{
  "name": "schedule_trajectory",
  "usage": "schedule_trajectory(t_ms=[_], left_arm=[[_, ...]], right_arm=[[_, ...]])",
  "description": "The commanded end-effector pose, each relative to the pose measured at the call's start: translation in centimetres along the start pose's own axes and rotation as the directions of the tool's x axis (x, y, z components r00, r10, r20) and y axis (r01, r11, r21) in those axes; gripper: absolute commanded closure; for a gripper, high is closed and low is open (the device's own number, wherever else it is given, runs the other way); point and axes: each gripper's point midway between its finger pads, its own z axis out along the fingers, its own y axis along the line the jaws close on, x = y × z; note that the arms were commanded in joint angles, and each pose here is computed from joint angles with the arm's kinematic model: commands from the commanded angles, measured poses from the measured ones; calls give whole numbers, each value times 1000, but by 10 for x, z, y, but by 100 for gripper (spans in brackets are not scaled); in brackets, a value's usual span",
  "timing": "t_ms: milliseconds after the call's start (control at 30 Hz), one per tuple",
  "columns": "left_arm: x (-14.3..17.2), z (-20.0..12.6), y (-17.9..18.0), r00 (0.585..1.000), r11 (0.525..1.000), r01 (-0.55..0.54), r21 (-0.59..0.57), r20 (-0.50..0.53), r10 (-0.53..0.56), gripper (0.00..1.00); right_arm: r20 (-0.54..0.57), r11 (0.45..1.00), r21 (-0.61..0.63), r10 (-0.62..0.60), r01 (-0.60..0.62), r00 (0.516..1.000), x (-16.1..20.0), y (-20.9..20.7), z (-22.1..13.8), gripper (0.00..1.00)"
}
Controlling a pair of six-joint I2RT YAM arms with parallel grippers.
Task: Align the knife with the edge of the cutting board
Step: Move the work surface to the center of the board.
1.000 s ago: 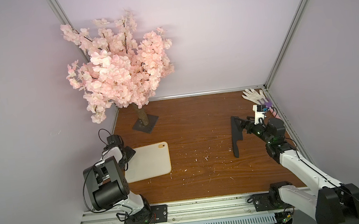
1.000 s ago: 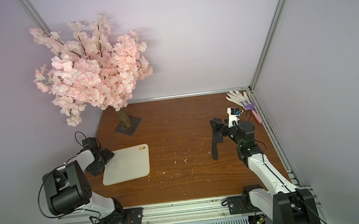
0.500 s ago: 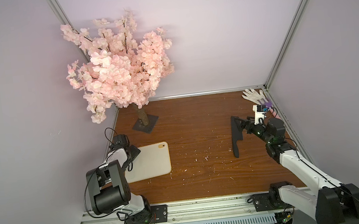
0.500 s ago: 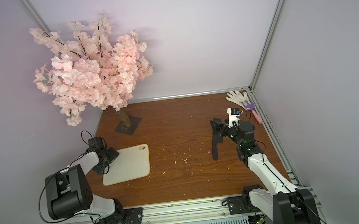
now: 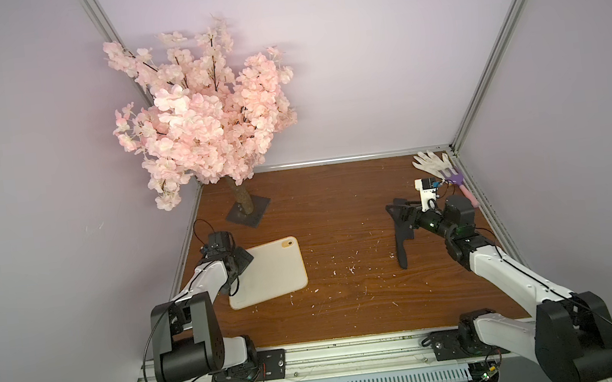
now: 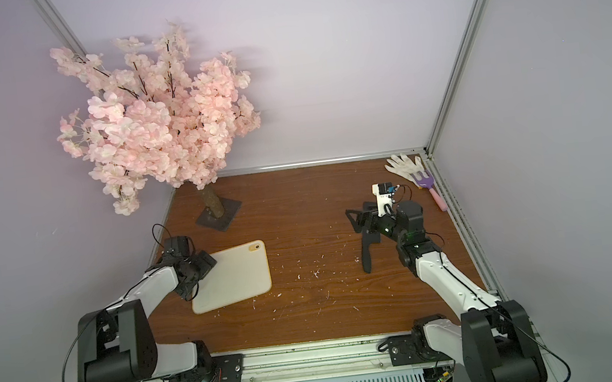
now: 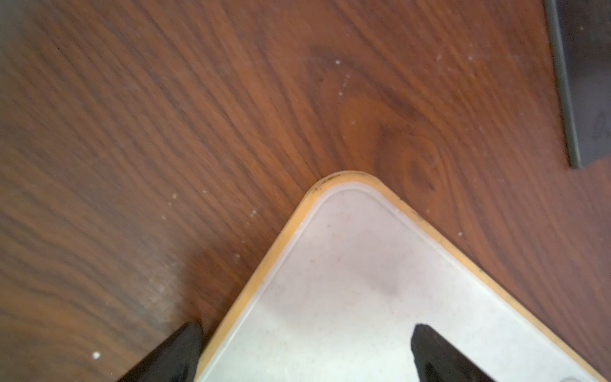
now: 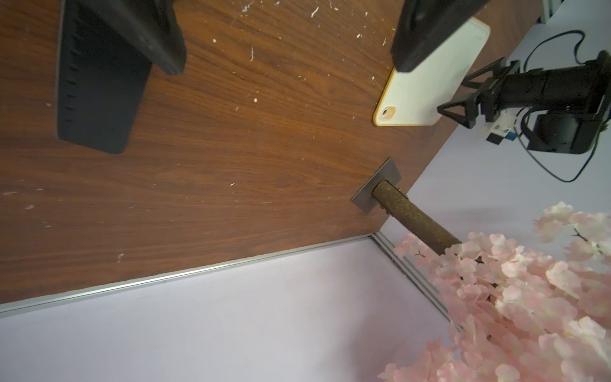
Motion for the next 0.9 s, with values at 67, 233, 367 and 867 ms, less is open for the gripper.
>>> schedule_trajectory(t_ms=[67, 233, 367, 867], left_arm=[[57, 1, -5, 984, 999, -15, 31, -175, 20, 0], [58, -11, -20, 988, 995, -59, 85, -134, 70, 0], [58, -20, -29, 991, 990, -90, 109, -88, 100, 0], [69, -22, -52, 988, 975, -145, 166, -19, 150, 0]], right_arm=[[-110, 996, -85, -30, 21, 994, 15, 32, 20, 0], [-217, 989, -145, -11, -21, 976, 43, 54, 40, 0], [-311, 981, -193, -35, -27, 950, 74, 77, 52, 0], [-526, 975, -222, -129, 10, 841, 157, 95, 76, 0]])
